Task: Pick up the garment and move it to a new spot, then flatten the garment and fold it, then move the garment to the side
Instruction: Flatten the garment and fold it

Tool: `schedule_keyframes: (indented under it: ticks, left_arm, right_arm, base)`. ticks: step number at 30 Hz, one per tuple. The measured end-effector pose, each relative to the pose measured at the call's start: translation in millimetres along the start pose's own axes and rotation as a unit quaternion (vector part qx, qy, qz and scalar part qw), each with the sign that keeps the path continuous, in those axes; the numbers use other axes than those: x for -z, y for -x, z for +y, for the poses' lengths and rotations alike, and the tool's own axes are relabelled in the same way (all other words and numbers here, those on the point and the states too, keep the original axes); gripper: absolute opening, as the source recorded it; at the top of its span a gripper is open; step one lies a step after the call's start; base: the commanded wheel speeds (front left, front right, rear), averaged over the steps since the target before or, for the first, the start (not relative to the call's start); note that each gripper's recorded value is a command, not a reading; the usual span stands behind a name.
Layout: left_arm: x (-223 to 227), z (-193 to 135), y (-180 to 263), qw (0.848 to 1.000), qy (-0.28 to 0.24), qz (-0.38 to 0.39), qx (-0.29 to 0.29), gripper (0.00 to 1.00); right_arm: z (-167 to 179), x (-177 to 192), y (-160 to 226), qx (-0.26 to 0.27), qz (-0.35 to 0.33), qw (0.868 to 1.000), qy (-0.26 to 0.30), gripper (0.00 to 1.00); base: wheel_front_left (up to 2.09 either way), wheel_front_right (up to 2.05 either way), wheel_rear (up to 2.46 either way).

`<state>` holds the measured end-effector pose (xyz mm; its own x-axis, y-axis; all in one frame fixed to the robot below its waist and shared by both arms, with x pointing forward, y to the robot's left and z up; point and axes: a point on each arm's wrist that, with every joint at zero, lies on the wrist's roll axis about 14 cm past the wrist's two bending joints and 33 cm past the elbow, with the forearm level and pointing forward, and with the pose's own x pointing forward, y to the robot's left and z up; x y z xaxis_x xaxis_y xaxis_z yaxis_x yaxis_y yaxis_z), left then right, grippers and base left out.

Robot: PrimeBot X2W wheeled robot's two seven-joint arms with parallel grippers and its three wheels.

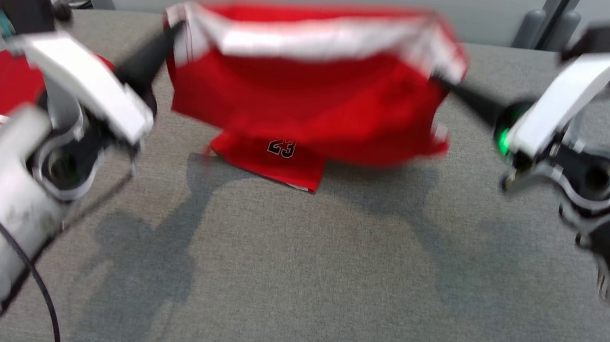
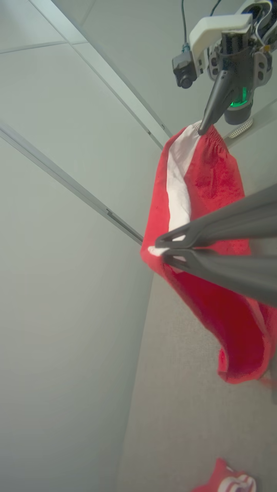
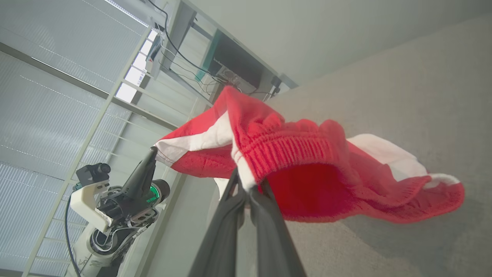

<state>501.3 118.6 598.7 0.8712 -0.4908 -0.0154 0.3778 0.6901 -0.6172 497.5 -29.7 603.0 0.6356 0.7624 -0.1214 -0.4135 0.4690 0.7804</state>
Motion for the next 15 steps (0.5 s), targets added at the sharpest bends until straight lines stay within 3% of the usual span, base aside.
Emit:
schedule_keyframes:
  ticks: [3,6,10,15]
  left_arm:
    - [55.1,27.4,31.7,0.995,0.029,0.086,-0.040,0.00]
    - [82.9,43.5,60.5,0.987,0.037,0.145,-0.066,0.00]
    - [103.3,37.1,85.2,0.974,0.033,0.216,-0.061,0.00]
    - [129.2,18.8,117.7,0.948,0.011,0.316,-0.039,0.00]
  right_arm:
    - [-33.1,56.5,19.0,0.042,0.100,0.994,-0.031,0.00]
    - [-49.9,80.1,40.1,0.069,0.141,0.987,-0.038,0.00]
    - [-38.9,92.2,52.6,0.064,0.159,0.985,-0.017,0.00]
    - [-19.3,130.9,76.4,0.043,0.218,0.975,-0.012,0.00]
  base:
    - [0.00,0.00,0.00]
    - [0.00,0.00,0.00]
    - [0.00,0.00,0.00]
    - [0.00,0.00,0.00]
